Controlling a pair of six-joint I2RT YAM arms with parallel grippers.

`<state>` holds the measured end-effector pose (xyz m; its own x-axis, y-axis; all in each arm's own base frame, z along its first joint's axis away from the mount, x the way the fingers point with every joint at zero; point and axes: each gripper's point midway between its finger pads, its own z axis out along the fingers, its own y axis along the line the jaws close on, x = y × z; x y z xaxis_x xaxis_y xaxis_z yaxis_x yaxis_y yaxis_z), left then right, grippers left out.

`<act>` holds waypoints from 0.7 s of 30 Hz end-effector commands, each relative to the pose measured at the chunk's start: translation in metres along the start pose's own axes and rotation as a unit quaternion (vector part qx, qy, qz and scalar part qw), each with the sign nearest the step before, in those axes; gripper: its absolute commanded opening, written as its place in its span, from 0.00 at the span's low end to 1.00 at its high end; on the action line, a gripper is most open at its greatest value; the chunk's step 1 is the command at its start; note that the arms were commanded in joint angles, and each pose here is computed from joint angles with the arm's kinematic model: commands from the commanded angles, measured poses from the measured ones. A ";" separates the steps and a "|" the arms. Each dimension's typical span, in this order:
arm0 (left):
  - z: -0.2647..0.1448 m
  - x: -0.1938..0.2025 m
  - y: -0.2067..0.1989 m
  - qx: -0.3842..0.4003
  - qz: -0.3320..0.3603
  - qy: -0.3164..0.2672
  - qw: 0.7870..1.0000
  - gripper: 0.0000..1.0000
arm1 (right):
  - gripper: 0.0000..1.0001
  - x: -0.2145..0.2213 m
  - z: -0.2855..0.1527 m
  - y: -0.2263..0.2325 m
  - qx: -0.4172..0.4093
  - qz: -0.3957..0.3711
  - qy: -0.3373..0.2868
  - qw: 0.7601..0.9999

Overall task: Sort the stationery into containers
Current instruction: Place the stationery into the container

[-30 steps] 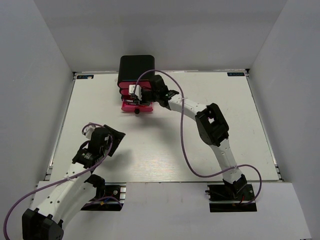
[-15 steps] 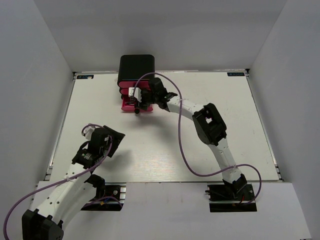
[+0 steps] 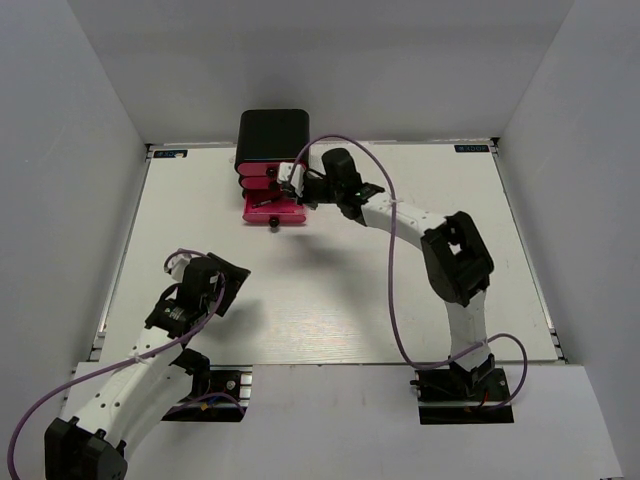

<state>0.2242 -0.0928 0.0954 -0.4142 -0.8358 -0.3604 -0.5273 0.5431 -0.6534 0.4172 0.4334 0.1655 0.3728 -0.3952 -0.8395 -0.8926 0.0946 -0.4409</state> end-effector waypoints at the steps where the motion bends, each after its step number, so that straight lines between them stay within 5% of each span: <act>1: 0.000 0.001 -0.004 0.012 -0.002 0.001 1.000 0.82 | 0.10 -0.032 -0.026 -0.008 0.014 -0.005 -0.037 0.999; 4: 0.001 0.002 -0.002 0.008 -0.001 0.003 1.000 0.82 | 0.00 -0.017 -0.033 -0.005 0.012 0.008 -0.017 1.000; 21: 0.000 0.001 -0.003 0.013 -0.002 0.001 1.000 0.82 | 0.00 0.066 -0.024 0.017 -0.038 0.029 0.091 0.995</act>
<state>0.2244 -0.0937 0.0934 -0.4160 -0.8358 -0.3583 -0.5241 0.5424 -0.6566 0.4118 0.3843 0.1027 0.2449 -0.5371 -0.8072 -0.9417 0.0662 -0.3298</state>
